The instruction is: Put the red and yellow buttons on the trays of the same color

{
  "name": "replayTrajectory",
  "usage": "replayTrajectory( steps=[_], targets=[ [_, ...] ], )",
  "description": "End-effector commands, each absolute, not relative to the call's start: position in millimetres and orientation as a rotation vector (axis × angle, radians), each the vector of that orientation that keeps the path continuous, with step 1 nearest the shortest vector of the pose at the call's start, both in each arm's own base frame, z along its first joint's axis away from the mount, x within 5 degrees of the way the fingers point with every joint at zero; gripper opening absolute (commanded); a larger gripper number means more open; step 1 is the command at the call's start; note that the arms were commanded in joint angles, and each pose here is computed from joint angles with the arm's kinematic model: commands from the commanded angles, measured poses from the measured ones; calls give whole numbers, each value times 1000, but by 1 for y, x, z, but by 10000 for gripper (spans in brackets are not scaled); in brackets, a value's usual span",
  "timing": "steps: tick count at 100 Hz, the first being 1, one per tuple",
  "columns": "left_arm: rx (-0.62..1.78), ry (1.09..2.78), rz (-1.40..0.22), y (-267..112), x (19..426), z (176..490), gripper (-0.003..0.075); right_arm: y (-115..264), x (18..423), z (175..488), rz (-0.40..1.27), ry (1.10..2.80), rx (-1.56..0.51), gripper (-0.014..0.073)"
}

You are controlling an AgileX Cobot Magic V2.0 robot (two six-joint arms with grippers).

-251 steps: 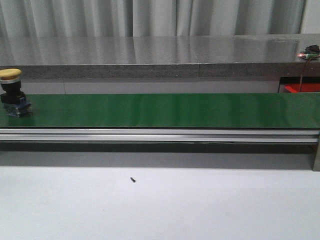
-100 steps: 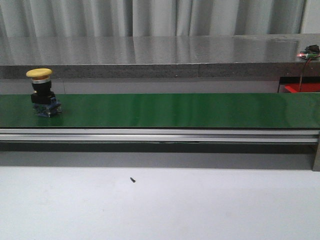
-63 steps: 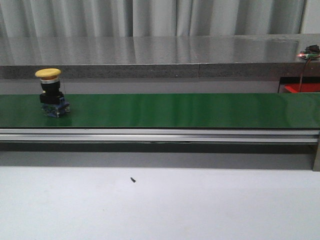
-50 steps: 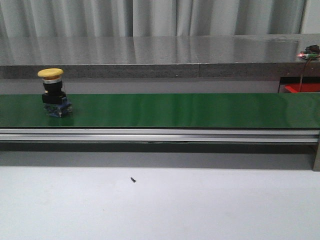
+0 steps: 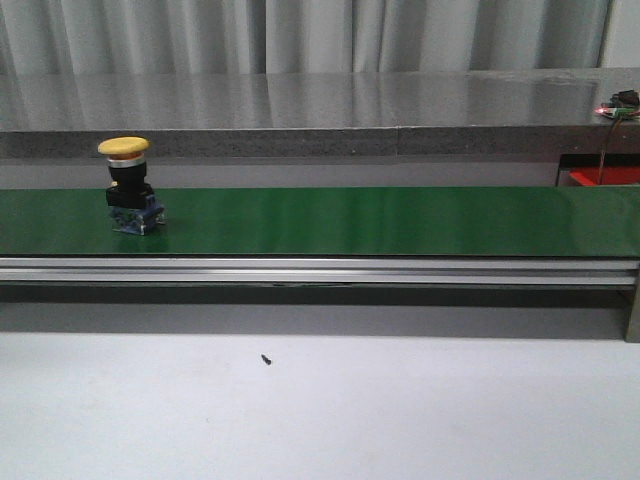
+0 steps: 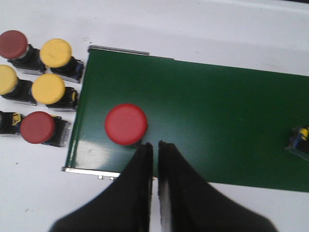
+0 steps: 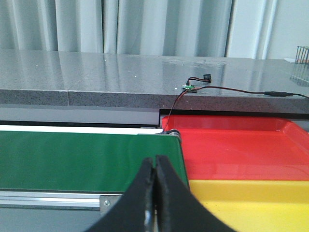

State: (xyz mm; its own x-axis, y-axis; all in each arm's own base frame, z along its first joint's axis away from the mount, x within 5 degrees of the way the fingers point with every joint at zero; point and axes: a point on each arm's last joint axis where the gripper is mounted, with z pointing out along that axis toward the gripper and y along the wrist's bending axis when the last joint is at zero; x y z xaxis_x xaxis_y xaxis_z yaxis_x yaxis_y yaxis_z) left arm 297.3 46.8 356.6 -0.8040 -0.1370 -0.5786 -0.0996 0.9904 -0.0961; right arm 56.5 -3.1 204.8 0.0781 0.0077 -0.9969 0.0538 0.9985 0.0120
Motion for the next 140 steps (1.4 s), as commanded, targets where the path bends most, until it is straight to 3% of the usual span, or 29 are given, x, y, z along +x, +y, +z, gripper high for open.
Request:
replayTrajectory(
  steps=[1,33,61,107,140],
  targets=[
    [-120,2391,-93,34,282,380,-20,-3,53,219,-36,1375,40,-67],
    [-4,2366,-176,-2,234,372,-20,-2,53,220,-36,1362,39,-67],
    [12,2351,-181,-7,190,357,-20,-2,50,230,-27,1287,43,-67],
    [11,2247,-168,-9,130,338,-20,-4,72,295,-17,1617,77,-59],
    [20,2253,-171,-10,119,337,-20,-5,102,316,21,1630,105,-55]
  ],
)
